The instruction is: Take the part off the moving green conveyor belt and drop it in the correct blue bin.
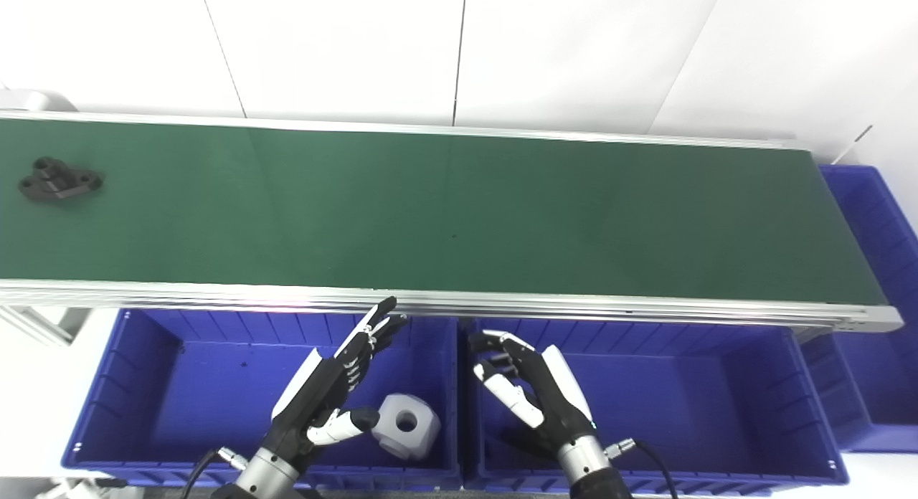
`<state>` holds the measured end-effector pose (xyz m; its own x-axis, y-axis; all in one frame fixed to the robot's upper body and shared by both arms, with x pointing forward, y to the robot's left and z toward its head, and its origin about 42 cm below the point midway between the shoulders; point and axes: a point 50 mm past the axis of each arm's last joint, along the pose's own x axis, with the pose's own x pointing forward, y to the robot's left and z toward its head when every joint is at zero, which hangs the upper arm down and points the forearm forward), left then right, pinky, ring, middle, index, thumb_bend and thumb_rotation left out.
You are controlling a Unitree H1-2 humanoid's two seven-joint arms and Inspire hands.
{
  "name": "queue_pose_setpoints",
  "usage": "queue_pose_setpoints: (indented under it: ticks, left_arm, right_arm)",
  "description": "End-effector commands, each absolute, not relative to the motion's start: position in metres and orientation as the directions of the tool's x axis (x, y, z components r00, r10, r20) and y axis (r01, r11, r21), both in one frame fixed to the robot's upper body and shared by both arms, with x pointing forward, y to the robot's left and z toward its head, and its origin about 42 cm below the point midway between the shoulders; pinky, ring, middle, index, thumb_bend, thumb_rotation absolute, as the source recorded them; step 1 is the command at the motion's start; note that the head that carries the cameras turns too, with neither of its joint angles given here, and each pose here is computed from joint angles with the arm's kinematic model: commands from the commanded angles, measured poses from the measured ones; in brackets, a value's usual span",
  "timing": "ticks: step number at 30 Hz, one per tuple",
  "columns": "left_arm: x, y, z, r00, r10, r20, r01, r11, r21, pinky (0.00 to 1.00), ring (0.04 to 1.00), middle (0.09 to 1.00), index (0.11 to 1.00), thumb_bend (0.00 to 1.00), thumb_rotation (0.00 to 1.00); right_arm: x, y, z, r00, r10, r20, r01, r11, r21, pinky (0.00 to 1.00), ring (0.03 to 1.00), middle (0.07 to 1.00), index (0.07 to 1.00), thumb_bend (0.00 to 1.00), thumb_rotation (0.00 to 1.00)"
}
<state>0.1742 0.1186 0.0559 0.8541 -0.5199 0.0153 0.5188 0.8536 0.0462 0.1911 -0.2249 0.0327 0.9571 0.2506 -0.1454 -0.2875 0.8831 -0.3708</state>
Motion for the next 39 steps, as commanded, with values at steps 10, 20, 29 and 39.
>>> queue_pose_setpoints:
  ticks: [10,20,29,39]
  left_arm:
    - [0.179,0.118,0.062,0.85,-0.524,0.061,0.521,0.852,0.054,0.99,0.977,0.944,0.988,1.0,0.78]
    - [0.181,0.119,0.061,0.856,-0.513,0.066,0.51,0.858,0.054,0.98,0.973,0.94,0.989,0.99,0.78]
    - [0.182,0.12,0.06,0.868,-0.493,0.063,0.492,0.87,0.034,0.98,0.976,0.936,0.984,1.0,0.78]
    - [0.187,0.126,0.062,0.882,-0.466,0.071,0.464,0.885,0.046,0.98,0.968,0.94,0.985,1.0,0.79]
  right_arm:
    - [0.192,-0.227,0.046,0.954,0.282,0.105,-0.239,0.922,-0.306,0.87,0.916,0.924,0.885,0.92,1.0]
    - [0.184,-0.228,0.047,0.959,0.262,0.109,-0.233,0.946,-0.227,0.83,0.884,0.913,0.888,0.94,1.0]
    - [0.177,-0.234,0.052,0.968,0.221,0.121,-0.201,0.966,-0.16,0.82,0.858,0.894,0.881,0.93,1.0]
    - [0.174,-0.238,0.054,0.976,0.171,0.132,-0.154,0.98,-0.126,0.8,0.843,0.887,0.872,0.92,1.0]
